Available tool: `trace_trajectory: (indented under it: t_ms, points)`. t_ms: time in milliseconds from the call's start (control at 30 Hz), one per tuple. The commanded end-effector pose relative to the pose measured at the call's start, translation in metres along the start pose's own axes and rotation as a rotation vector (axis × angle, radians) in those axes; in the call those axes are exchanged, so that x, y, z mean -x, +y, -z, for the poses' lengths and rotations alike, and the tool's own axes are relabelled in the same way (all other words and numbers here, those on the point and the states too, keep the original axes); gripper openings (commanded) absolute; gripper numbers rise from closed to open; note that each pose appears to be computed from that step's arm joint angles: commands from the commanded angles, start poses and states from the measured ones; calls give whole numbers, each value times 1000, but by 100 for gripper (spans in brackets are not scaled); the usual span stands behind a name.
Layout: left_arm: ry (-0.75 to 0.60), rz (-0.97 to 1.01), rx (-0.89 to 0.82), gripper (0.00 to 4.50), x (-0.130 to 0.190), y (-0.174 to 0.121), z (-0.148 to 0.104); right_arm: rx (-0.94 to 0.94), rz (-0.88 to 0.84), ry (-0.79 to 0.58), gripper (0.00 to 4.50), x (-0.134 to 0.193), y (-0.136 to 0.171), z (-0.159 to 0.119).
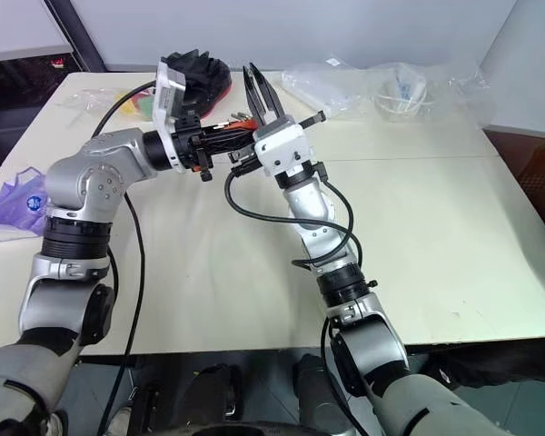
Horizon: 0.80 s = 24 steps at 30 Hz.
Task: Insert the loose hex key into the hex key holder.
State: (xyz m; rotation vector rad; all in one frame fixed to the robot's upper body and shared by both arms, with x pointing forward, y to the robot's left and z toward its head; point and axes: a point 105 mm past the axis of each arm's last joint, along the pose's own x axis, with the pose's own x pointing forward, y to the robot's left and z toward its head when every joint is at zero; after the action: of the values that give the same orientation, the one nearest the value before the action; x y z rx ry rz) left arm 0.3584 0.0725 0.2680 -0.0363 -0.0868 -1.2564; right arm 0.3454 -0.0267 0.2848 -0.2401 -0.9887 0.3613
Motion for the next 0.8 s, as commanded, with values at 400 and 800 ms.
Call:
trace_trajectory:
  t_ms: [400,800]
  points:
    - [-105,26,-107,0,1,-6,-35,-33,13,58,33,8,-7,8]
    - [-105,15,-79,0,0,-5,-26,-34,-39,94,349,33,-11,7]
